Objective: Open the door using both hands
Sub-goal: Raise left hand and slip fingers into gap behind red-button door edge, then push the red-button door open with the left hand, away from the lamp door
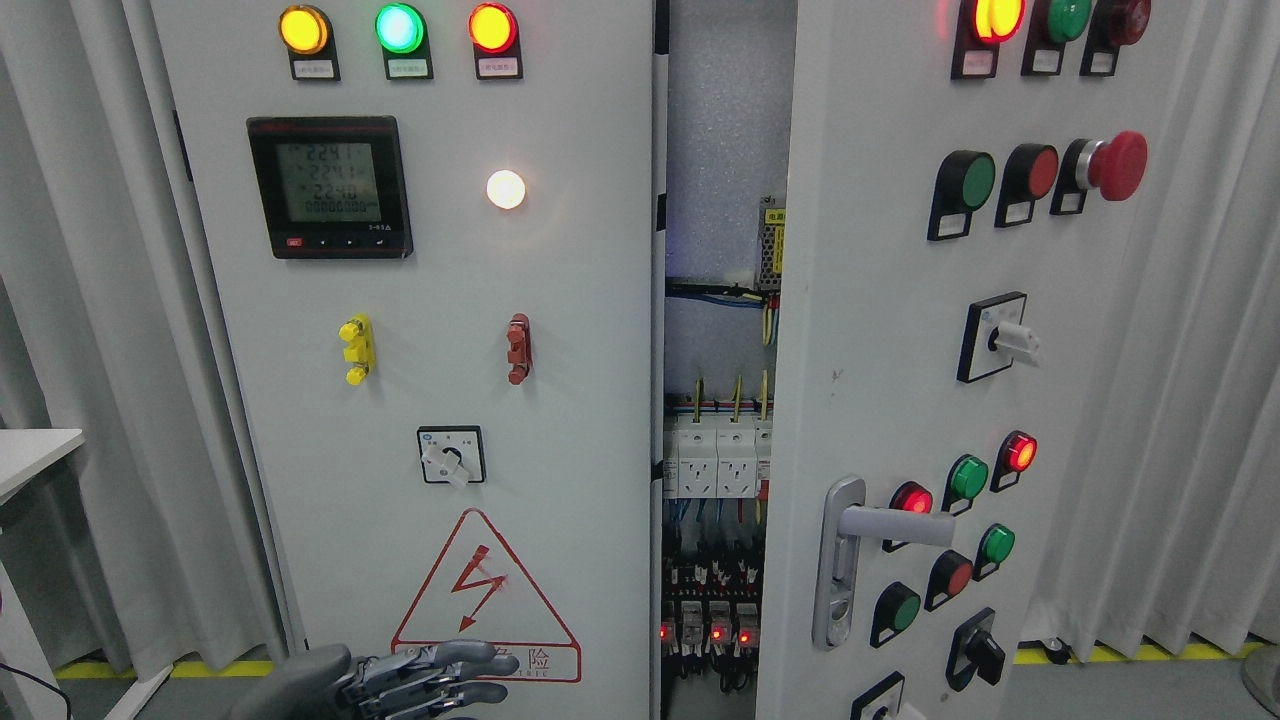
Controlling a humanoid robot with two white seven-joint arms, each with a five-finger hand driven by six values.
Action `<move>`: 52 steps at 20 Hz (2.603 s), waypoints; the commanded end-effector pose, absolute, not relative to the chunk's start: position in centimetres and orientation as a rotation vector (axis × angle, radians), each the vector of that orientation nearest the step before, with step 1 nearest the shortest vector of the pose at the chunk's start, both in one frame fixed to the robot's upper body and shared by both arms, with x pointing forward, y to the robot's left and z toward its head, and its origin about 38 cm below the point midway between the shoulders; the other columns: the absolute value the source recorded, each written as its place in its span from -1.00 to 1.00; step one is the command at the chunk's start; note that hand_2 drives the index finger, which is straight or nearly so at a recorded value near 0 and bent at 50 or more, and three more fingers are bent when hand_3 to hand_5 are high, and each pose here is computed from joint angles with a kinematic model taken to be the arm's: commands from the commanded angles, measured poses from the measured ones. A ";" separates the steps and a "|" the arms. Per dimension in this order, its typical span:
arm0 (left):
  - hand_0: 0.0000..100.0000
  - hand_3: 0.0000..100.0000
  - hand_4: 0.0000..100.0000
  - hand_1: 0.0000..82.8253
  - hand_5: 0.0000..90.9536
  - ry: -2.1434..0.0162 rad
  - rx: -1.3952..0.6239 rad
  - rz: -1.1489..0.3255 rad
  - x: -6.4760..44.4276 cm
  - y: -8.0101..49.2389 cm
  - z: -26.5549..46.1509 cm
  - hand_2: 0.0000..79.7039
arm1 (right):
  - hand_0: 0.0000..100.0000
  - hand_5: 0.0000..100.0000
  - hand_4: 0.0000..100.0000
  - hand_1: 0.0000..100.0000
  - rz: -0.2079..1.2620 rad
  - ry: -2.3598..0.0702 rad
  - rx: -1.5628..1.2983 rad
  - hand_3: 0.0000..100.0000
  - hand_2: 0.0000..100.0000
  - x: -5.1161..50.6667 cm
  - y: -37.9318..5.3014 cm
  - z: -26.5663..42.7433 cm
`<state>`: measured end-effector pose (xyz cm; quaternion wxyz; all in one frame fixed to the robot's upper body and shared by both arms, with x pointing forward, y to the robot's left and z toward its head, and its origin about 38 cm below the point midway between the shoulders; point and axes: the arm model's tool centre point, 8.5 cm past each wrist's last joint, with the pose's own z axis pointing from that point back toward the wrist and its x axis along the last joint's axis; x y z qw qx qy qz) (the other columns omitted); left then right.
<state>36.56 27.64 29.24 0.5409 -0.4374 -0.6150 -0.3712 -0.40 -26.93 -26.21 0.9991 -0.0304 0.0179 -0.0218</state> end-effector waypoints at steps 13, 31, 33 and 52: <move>-0.41 -0.95 -0.93 -1.00 -1.00 -1.523 -1.289 -0.851 44.7 19.7 40.9 -0.93 | -0.56 -1.00 -1.00 -1.00 -0.040 0.056 -0.064 -1.00 -1.00 -0.7 -27.2 -26.1; -0.41 -0.94 -0.93 -1.00 -1.00 -1.445 -1.221 -1.070 47.3 11.8 42.4 -0.93 | -0.56 -1.00 -1.00 -1.00 -0.040 0.056 -0.064 -1.00 -1.00 -0.7 -27.2 -26.1; -0.41 -0.94 -0.93 -1.00 -1.00 -1.452 -1.219 -1.080 47.5 11.5 43.0 -0.93 | -0.56 -1.00 -1.00 -1.00 -0.040 0.056 -0.064 -1.00 -1.00 -0.7 -27.2 -26.1; -0.41 -0.94 -0.93 -1.00 -1.00 -1.388 -1.270 -1.208 46.4 6.6 46.0 -0.93 | -0.56 -1.00 -1.00 -1.00 -0.040 0.054 -0.064 -1.00 -1.00 -0.6 -27.2 -26.1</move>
